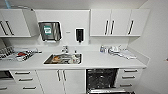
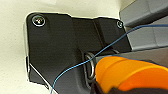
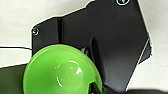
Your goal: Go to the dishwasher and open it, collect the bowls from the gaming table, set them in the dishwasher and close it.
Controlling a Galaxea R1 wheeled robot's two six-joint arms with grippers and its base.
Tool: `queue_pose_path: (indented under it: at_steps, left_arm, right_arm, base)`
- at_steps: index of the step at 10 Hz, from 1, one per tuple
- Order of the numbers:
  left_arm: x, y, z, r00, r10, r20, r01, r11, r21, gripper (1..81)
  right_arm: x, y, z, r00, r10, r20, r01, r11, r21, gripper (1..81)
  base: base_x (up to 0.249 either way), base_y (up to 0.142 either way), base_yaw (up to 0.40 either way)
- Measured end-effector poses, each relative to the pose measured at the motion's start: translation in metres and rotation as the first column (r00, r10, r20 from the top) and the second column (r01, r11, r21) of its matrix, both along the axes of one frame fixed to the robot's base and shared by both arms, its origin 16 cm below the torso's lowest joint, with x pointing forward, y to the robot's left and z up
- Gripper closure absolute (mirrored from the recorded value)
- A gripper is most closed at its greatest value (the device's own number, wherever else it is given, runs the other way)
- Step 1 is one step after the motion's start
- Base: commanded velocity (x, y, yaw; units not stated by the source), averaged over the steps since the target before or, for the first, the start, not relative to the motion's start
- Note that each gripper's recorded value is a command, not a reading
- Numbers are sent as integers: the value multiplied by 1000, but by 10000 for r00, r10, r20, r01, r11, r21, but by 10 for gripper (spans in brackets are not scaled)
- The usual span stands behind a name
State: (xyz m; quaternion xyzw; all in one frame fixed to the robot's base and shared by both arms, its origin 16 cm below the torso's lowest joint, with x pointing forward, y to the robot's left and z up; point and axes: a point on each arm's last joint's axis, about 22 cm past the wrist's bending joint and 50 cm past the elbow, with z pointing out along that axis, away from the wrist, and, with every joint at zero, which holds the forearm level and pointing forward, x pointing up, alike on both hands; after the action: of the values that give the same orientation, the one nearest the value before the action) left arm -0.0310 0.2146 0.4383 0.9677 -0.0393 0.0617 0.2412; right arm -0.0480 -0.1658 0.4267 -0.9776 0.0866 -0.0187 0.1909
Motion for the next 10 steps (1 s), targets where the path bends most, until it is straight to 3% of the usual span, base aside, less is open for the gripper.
queue_pose_path:
  at_steps: [2,7,10]
  left_arm:
    - [18,-7,1,9997,27,236,-23,9999,-144,811]
    - [12,-5,1,9999,17,159,-15,9999,-109,811]
    - [12,-7,1,9999,19,162,-17,9999,-130,811]
  right_arm:
    - [20,-3,1,9996,-31,283,31,10000,-13,811]
    - [13,-4,0,9998,-26,190,27,10000,-26,811]
    - [13,-7,0,9998,-28,191,29,10000,-67,811]
  base:
    - [125,-91,0]
    - [125,-86,0]
    - [125,0,0]
